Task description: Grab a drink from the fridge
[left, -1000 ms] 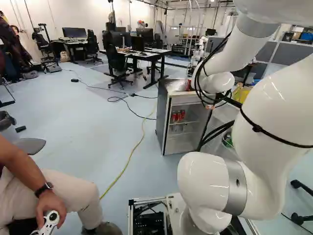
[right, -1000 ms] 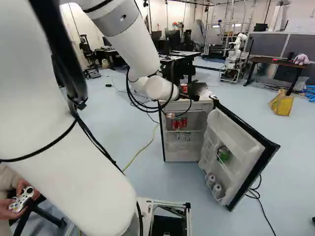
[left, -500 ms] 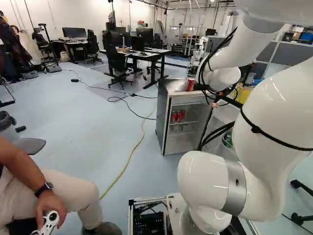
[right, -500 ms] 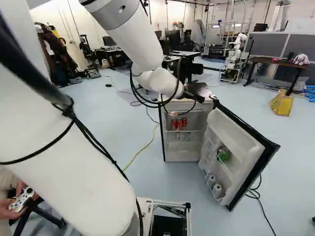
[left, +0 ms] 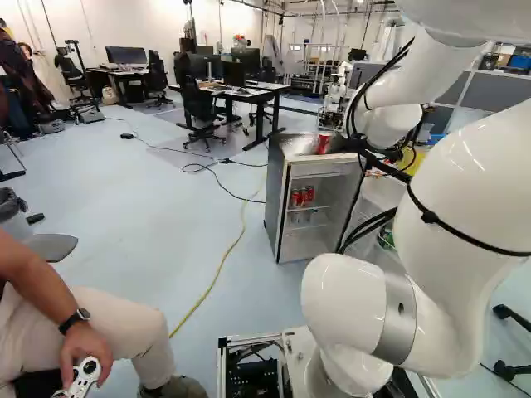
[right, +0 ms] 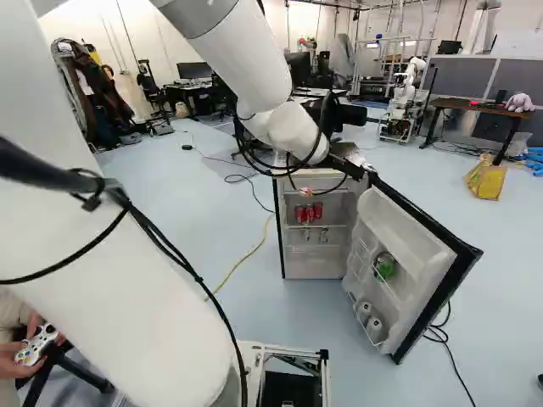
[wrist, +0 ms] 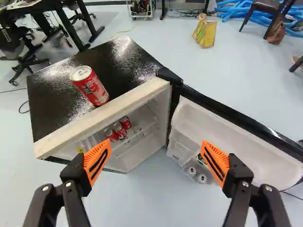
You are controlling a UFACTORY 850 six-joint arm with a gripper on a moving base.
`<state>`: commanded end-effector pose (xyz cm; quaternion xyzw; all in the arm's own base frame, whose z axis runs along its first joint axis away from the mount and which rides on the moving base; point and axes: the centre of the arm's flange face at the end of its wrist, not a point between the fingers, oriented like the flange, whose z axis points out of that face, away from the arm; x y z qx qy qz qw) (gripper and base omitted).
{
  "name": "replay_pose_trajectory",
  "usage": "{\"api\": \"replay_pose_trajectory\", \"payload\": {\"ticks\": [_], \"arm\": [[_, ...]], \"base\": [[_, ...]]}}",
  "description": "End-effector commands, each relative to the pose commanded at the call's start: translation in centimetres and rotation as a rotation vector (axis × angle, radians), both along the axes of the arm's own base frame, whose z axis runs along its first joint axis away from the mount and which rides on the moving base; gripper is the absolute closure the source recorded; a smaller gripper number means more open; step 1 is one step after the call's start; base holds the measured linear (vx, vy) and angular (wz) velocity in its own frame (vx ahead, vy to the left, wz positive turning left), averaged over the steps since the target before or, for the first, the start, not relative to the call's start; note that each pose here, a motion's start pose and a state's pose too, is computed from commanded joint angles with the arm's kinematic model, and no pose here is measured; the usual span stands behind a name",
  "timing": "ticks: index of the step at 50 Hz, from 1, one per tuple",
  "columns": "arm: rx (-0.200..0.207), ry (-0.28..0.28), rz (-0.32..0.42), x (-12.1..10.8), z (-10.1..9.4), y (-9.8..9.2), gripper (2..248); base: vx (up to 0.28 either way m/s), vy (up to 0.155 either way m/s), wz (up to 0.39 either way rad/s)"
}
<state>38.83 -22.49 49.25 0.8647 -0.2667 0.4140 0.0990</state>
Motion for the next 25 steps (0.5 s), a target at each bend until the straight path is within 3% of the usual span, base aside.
{"api": "replay_pose_trajectory", "payload": {"ticks": [25], "arm": [[0.05, 0.065, -0.062, -0.9, 2.0, -3.0, 3]], "base": [[0.0, 0.0, 0.0]]}}
